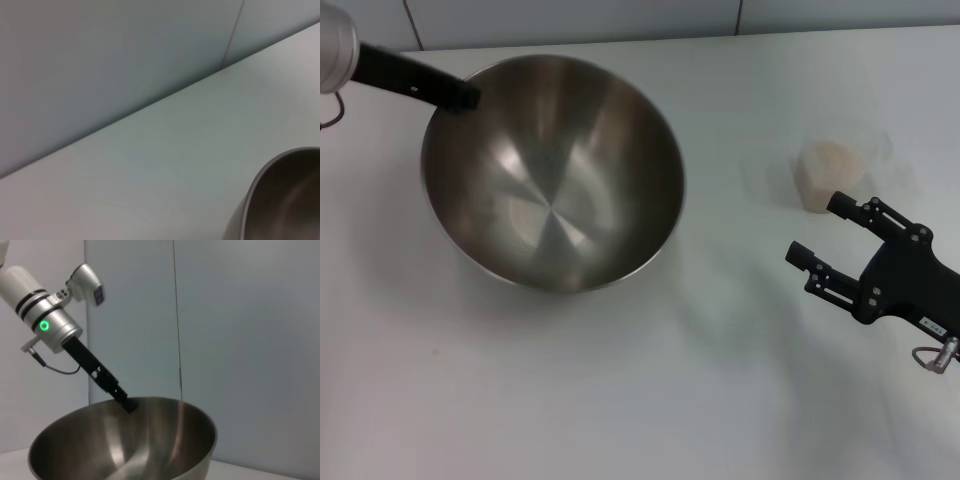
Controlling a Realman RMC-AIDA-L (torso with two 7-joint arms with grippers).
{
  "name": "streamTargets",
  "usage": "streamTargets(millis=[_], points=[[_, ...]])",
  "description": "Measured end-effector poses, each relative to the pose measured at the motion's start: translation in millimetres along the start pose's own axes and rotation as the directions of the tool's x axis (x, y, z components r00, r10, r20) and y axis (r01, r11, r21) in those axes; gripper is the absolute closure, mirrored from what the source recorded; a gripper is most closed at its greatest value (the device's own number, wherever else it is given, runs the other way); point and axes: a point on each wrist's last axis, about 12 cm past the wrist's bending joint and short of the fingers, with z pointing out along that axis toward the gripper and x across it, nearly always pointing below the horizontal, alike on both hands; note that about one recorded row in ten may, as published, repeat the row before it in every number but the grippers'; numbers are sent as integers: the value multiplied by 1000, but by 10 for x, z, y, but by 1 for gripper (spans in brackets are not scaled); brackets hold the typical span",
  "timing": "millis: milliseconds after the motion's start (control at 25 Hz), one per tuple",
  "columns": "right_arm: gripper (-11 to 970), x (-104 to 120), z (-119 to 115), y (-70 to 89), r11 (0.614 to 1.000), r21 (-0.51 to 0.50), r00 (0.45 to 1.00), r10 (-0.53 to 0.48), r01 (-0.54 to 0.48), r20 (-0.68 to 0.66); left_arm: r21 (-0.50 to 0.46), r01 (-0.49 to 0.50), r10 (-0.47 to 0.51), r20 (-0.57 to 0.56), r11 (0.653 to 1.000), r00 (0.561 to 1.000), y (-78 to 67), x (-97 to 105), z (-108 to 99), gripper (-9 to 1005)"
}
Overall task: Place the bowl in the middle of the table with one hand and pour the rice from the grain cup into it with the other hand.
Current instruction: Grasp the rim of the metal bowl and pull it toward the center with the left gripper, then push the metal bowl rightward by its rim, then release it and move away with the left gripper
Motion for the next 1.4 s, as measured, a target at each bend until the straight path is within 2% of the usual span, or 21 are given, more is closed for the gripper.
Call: streamTargets(millis=[320, 800, 1080, 1400], points=[[177, 9, 21, 18, 1000, -2, 1000, 0, 0, 2, 27, -67, 67, 18, 997, 998, -145, -223, 9, 955], [177, 44, -76, 80, 1000, 17, 1000, 15, -15, 3, 72, -157, 156, 18, 985, 988, -393, -434, 163, 955], [177, 43, -116, 123, 1000, 18, 1000, 9, -9, 22, 102, -165, 162, 35, 981, 986, -489, -447, 300, 956], [176, 38, -119, 137, 1000, 11, 1000, 10, -11, 28, 119, -154, 151, 35, 981, 988, -499, -379, 421, 955]])
